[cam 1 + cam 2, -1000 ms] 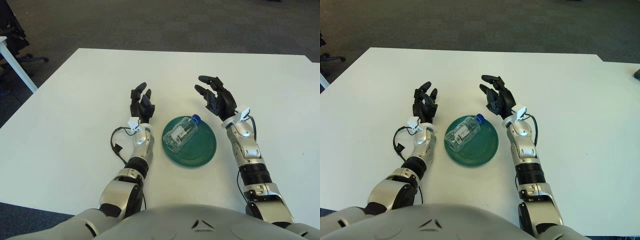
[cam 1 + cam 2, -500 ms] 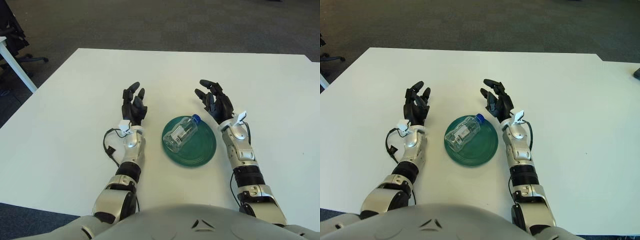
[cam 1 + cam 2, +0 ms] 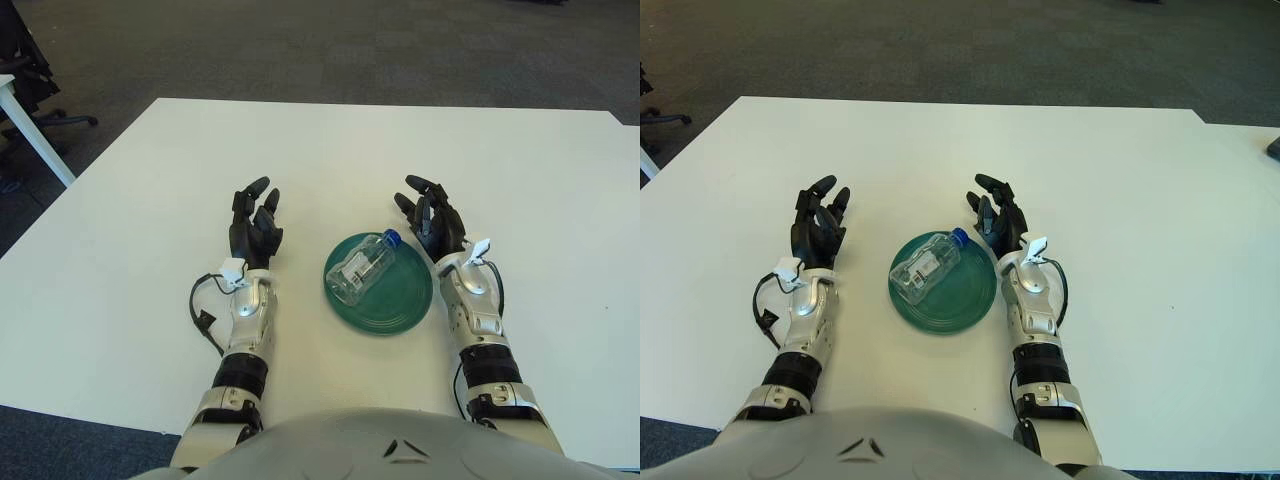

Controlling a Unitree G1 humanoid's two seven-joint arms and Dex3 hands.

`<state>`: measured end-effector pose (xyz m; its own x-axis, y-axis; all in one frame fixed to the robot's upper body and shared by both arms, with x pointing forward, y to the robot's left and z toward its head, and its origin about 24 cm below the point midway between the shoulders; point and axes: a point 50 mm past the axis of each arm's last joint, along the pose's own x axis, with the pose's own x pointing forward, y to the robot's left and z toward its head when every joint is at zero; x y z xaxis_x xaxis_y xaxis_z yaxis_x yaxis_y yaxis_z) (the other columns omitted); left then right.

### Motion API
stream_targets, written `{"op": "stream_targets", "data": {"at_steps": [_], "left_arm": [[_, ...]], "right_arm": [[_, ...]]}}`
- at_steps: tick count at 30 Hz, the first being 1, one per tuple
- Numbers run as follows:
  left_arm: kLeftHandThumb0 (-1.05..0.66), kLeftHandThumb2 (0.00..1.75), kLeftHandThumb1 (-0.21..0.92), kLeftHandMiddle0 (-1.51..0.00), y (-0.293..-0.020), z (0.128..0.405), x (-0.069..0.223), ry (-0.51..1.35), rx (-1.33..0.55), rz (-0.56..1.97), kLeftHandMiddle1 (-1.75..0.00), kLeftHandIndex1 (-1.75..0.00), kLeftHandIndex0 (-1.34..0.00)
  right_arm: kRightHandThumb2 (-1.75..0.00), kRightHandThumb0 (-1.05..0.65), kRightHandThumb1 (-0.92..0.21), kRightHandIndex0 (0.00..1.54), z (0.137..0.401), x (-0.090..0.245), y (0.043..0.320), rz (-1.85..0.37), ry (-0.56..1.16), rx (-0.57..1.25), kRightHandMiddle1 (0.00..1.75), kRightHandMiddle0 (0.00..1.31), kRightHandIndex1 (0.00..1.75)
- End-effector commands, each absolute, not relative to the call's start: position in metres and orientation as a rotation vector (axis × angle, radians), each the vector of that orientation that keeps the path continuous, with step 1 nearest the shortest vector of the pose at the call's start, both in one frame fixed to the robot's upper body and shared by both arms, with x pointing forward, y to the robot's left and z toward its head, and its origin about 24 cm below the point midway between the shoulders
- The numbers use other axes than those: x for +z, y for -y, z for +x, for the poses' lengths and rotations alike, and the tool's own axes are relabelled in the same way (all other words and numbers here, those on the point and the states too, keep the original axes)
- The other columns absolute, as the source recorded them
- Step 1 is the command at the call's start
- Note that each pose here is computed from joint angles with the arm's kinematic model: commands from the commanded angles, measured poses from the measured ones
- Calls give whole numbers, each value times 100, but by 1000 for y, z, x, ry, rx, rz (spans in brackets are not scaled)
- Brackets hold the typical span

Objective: Put the bottle into the plate.

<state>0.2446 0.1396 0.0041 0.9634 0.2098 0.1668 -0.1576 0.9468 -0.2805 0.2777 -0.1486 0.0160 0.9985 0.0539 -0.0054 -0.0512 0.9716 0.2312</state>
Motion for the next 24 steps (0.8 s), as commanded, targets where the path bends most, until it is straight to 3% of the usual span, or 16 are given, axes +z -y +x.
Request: {"op": "stream_targets", "data": {"at_steps": [1,16,24], "left_arm": [[-71,74,92,-64,-152,185,-54,-96,208,-206,-22,-96,-32],[-68,73,92,-61,-173,176,-44,-82,217,-132,-20,-97,-39],[-65,67,92,-60,-180,178,-39,-42,164,-114,-19,-92,-33]], "right_arm": [[-73,-69,-92,71,278,10,154,290,-9,-26,86,22,11],[-74,-70,-92,65,269,-2,142,322,13,24,83,16,7],[-70,-73,-92,68,269,5,132,308,74,119,87,17,9]]}}
